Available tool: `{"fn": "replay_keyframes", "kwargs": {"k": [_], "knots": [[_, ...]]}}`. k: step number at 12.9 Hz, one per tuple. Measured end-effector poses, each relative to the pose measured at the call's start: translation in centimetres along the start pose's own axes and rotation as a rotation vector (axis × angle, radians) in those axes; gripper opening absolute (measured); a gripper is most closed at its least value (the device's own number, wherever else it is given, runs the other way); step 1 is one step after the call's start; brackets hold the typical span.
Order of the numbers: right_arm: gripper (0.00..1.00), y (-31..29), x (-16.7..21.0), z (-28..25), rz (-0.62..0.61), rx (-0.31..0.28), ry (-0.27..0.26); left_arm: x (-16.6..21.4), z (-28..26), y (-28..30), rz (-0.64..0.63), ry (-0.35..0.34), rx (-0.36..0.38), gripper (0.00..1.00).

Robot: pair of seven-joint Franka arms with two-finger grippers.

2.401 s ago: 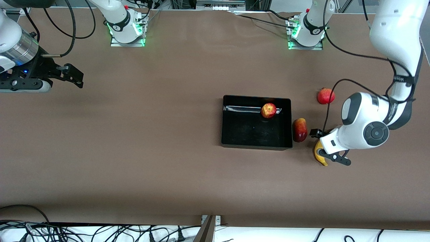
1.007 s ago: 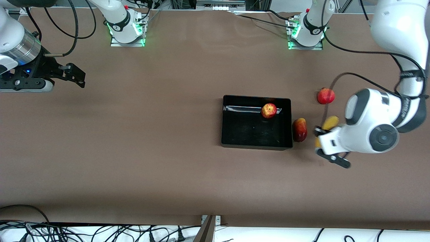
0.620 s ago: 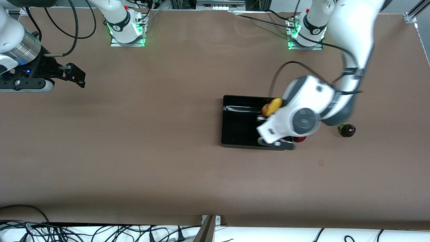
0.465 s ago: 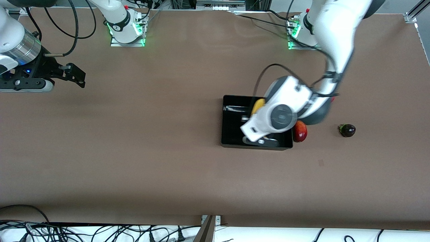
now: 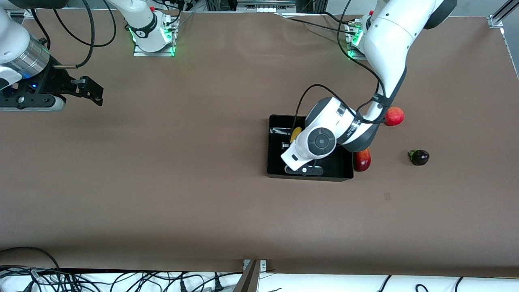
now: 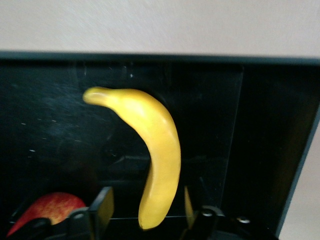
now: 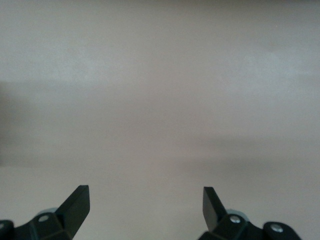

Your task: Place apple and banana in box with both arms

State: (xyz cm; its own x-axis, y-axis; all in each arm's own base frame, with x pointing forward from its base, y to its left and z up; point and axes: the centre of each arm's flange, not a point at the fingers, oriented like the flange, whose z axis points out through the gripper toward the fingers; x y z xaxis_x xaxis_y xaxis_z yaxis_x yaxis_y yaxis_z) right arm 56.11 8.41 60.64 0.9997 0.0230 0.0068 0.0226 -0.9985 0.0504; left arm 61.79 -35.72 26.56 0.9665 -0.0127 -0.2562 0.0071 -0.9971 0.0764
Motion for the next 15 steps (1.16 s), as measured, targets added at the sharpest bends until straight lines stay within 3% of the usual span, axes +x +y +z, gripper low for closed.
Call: {"fn": "replay_keyframes", "kwargs": {"k": [3,6,8,12,15], "knots": [[1.0,0.0,0.0,0.0,0.0,0.0,0.0,0.1,-9.2,-5.0,-0.062,0.046,-0.004,1.0],[1.0,0.0,0.0,-0.1,0.0,0.0,0.001,-3.2,-20.5,-12.9,-0.04,0.056,0.027,1.0],[1.0,0.0,0.0,-0.1,0.0,0.0,0.002,-5.4,-25.2,-17.9,0.018,0.053,0.045,1.0],[1.0,-0.1,0.0,-0.1,-0.001,0.0,0.002,-9.3,-29.9,-28.3,0.056,0.165,0.057,1.0],[1.0,-0.1,0.0,-0.1,-0.002,0.0,0.003,-14.9,-30.0,-29.6,0.034,0.187,0.065,1.0]]}}
